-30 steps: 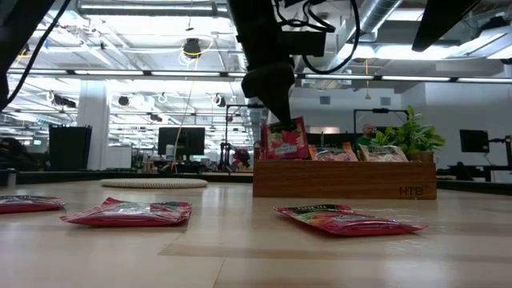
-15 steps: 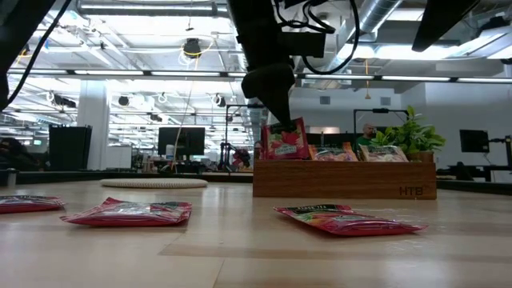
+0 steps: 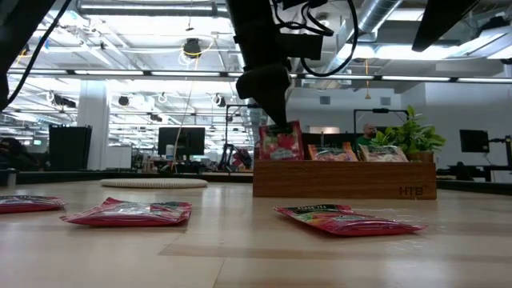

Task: Pick & Place Tea
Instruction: Put the red tea bag into the left section of the wooden organizer

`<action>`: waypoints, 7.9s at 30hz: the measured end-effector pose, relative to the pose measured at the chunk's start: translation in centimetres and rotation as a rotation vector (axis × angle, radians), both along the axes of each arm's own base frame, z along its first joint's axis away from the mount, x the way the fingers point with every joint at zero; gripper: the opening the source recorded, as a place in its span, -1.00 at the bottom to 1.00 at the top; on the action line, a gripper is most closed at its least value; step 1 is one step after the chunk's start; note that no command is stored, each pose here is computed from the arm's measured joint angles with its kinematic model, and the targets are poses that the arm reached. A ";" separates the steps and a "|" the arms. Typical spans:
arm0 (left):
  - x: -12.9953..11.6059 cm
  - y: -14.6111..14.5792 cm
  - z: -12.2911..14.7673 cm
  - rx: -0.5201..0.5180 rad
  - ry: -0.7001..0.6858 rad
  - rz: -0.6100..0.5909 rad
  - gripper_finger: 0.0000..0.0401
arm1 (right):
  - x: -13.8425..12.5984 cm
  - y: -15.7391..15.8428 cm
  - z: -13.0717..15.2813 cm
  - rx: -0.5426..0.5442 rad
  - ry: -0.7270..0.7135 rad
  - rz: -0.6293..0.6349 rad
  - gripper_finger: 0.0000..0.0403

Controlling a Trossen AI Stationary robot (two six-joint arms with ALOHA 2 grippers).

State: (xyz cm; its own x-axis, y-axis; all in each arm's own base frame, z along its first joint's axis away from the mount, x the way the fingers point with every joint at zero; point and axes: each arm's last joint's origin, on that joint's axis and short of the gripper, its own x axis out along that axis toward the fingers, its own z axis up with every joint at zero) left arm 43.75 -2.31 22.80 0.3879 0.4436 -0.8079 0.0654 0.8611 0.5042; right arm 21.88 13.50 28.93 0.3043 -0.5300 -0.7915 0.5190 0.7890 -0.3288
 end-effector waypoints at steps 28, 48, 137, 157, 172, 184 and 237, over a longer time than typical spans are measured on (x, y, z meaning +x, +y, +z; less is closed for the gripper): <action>-5.1 -1.1 4.2 -0.413 0.375 0.216 -0.46 | 0.0 0.0 0.0 0.002 0.002 0.010 -0.63; -12.6 -8.6 -0.7 -0.522 0.230 0.598 -0.46 | -0.5 1.3 0.0 0.023 0.001 0.080 -0.63; -19.6 -9.6 -10.0 -0.714 0.186 0.907 -0.80 | -1.4 3.2 -0.1 0.044 0.040 0.237 -0.63; -18.5 -9.9 -7.8 -0.611 0.168 0.828 -1.00 | -1.4 3.2 -0.1 0.043 0.039 0.238 -0.63; -16.9 -10.4 -3.3 -0.540 0.137 0.752 -1.00 | -1.4 3.2 -0.1 0.043 0.038 0.238 -0.63; -13.7 -9.6 4.3 -0.514 -0.042 0.621 -1.00 | -1.2 3.3 -0.1 0.053 0.021 0.238 -0.63; 1.1 0.8 3.5 -0.305 0.101 0.198 -1.00 | -1.1 3.5 -0.1 0.082 -0.016 0.210 -0.63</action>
